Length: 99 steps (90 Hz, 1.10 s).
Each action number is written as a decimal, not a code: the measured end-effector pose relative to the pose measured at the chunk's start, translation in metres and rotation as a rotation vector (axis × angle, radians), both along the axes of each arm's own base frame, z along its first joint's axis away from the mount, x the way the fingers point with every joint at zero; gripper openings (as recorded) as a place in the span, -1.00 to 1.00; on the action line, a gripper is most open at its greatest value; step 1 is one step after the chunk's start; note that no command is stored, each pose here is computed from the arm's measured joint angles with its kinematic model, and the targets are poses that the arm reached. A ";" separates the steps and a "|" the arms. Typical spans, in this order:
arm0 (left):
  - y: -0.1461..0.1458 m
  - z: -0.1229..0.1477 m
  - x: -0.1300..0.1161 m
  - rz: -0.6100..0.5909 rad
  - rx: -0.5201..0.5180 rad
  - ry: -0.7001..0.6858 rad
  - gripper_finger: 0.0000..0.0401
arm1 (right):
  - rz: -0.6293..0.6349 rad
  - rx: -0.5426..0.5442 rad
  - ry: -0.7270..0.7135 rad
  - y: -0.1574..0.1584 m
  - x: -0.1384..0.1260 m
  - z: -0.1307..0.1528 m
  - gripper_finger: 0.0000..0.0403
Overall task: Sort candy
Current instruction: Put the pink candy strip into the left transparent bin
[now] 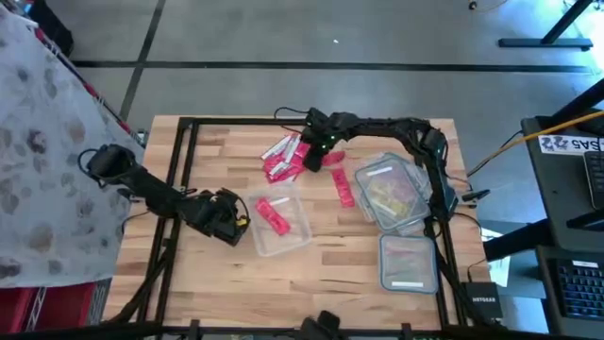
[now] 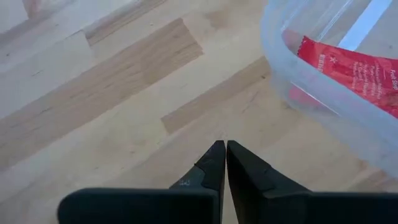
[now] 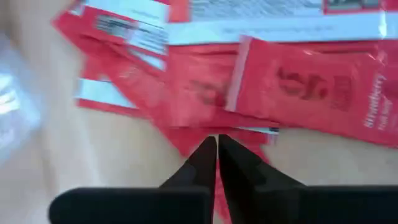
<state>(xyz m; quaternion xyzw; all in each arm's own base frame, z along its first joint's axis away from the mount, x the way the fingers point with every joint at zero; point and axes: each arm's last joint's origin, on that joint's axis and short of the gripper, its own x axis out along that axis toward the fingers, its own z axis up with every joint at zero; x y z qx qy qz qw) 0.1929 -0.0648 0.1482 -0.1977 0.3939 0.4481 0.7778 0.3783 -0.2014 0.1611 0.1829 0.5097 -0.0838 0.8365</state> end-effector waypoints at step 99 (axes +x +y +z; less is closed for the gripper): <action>0.000 0.000 0.000 -0.015 -0.002 0.009 -1.00 | 0.549 -0.198 0.312 0.026 -0.013 -0.025 -0.93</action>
